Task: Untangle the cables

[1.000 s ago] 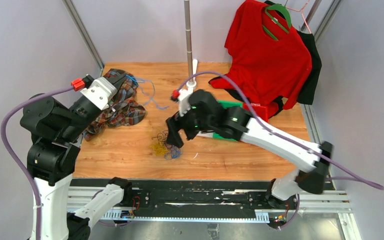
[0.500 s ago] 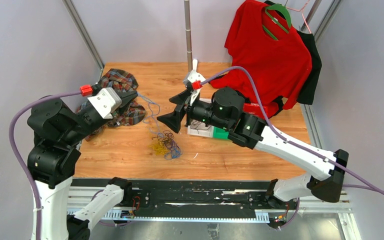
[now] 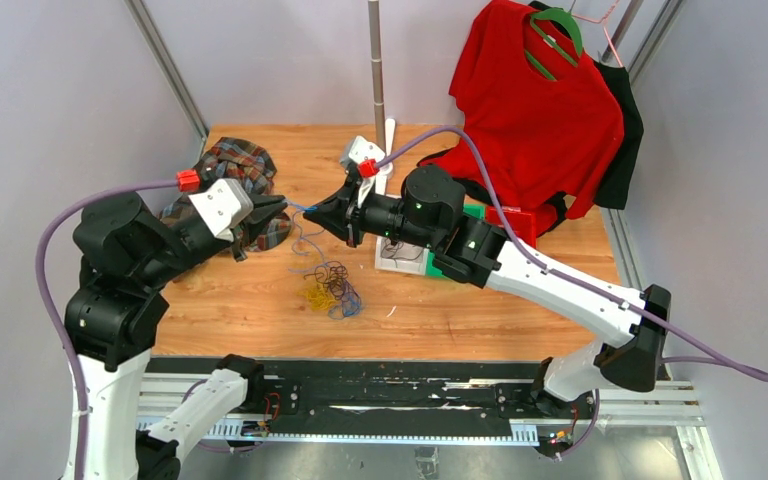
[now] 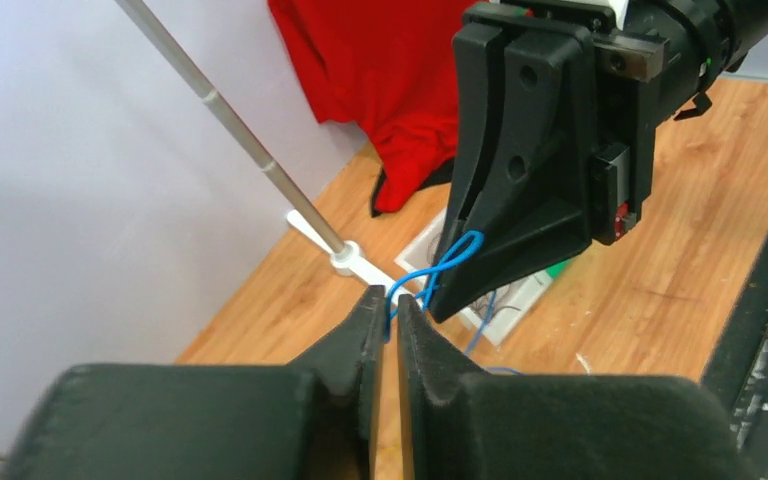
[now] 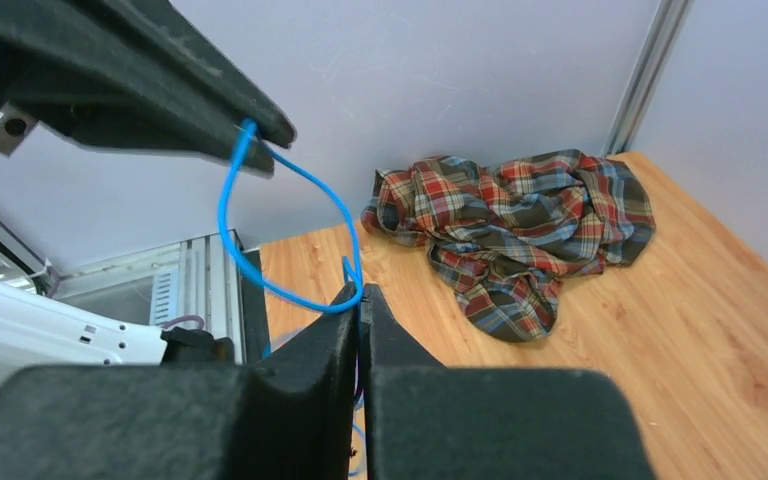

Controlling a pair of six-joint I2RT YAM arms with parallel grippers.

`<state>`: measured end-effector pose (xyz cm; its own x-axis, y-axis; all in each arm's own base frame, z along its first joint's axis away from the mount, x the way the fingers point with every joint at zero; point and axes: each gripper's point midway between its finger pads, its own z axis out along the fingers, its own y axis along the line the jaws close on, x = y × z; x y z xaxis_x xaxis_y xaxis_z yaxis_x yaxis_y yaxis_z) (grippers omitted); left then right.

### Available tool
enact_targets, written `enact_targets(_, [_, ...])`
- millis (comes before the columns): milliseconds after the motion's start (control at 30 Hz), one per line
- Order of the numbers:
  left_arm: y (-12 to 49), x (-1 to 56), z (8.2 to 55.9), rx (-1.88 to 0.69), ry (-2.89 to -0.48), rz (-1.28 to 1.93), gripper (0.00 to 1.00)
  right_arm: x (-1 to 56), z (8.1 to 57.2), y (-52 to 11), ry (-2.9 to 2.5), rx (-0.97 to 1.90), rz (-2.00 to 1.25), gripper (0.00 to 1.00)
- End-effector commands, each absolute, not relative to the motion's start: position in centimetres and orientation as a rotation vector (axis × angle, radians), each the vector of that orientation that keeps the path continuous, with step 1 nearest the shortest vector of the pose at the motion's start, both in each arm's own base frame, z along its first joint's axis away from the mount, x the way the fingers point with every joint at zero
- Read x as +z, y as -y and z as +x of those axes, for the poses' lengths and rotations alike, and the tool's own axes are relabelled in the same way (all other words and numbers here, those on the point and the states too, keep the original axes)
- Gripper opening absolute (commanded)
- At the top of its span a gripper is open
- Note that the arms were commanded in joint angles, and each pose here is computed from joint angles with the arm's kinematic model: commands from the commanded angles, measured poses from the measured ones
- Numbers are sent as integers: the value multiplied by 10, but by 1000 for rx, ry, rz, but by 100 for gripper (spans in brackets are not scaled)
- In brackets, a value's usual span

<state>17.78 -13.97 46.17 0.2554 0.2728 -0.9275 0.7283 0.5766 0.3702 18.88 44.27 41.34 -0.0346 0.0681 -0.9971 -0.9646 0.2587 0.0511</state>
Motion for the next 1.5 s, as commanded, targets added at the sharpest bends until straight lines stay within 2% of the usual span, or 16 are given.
enact_targets(0, [140, 447, 179, -405, -1370, 961, 44, 427, 204, -430, -1290, 1002, -913, 1])
enact_targets(67, [134, 438, 188, -357, -1409, 940, 90, 416, 226, -410, -1380, 922, -841, 1])
enact_targets(100, [129, 432, 193, -328, -1434, 929, 99, 406, 239, -397, -1430, 874, -805, 1])
enact_targets(300, [116, 378, 205, -249, -1605, 980, 98, 348, 310, -290, -1656, 531, -505, 1])
enact_targets(567, [113, 321, 214, -239, -1732, 1053, 98, 280, 358, -174, -1817, 133, -211, 1])
enact_targets(1067, [117, 317, 209, -263, -1725, 1108, 98, 169, 368, -150, -2082, 5, -96, 1])
enact_targets(1333, [116, 327, 214, -239, -1712, 1106, 98, 130, 362, -145, -2223, -38, -79, 19])
enact_targets(1467, [116, 310, 214, -254, -1753, 1161, 98, 139, 362, -146, -2216, -13, -86, 37])
